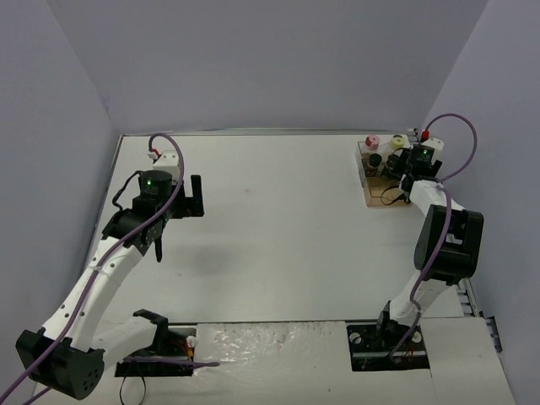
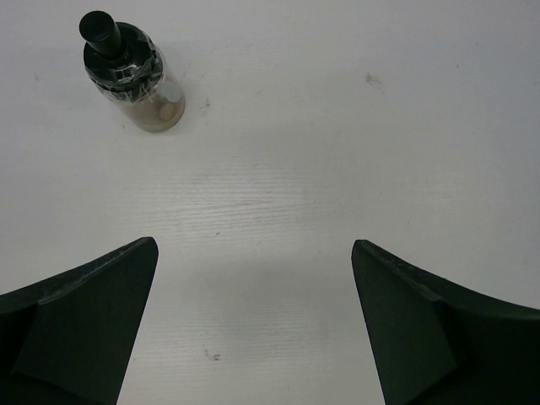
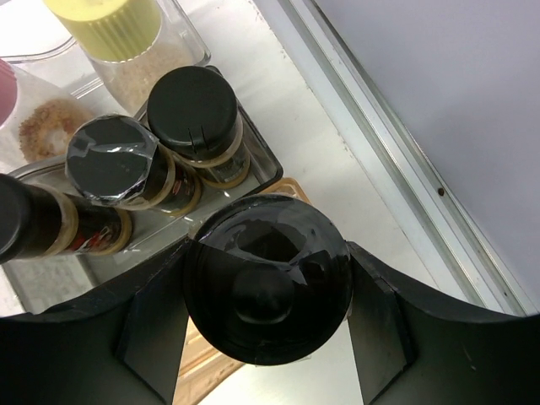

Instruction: Organize the condiment bottles

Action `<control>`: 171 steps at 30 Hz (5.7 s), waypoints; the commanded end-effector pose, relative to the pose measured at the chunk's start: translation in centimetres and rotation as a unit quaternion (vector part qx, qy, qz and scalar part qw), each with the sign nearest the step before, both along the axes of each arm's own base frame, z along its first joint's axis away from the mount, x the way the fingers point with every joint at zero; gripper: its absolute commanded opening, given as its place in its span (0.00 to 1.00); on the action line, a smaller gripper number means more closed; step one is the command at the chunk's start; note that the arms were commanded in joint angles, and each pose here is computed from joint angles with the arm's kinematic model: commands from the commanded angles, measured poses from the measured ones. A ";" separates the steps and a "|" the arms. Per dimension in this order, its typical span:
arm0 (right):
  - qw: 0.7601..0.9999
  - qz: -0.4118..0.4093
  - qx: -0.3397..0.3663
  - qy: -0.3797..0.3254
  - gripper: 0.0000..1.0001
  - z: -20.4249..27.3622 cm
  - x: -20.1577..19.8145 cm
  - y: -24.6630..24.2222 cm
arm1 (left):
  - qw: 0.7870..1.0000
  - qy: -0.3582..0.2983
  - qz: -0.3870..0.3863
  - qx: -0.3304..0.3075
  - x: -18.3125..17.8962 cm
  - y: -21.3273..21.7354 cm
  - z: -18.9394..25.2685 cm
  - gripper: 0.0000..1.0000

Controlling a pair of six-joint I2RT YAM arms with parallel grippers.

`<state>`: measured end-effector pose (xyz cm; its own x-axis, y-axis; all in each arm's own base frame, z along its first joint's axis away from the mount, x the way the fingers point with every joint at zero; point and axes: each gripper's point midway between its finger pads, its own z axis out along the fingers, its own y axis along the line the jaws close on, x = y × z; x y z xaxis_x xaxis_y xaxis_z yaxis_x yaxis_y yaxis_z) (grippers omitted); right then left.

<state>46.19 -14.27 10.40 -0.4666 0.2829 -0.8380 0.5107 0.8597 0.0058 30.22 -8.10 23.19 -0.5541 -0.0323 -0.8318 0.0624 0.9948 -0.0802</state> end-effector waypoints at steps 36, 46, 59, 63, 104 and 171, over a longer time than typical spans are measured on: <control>0.951 0.160 0.091 -0.247 1.00 20.4 -8.3 10.4 | 0.972 0.084 0.217 -0.047 13.7 9.7 -4.6 0.97; 0.948 0.185 0.086 -0.243 1.00 20.0 -8.6 11.7 | 0.965 0.127 0.227 -0.022 17.6 11.5 -8.0 0.88; 0.940 0.221 0.088 -0.245 1.00 20.4 -8.9 13.7 | 0.980 0.147 0.128 -0.034 17.2 4.6 -8.8 0.24; 0.929 0.269 0.094 -0.238 1.00 20.3 -8.8 16.7 | 0.989 0.144 0.025 -0.024 15.6 -4.4 -8.1 0.24; 0.831 0.547 0.053 -0.090 1.00 12.4 -13.7 36.1 | 0.997 -0.041 0.025 -0.065 5.9 -2.1 7.5 0.97; 0.989 0.037 -0.003 -0.141 0.00 8.3 1.1 6.6 | 0.994 -0.060 0.087 -0.010 3.1 3.9 4.4 0.97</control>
<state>45.00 -6.40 14.69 -0.4093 0.2530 -0.8766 0.3950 0.9152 0.0798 32.44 -4.31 23.92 -0.5361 -0.1165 -0.8361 -0.1072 0.9918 -0.0694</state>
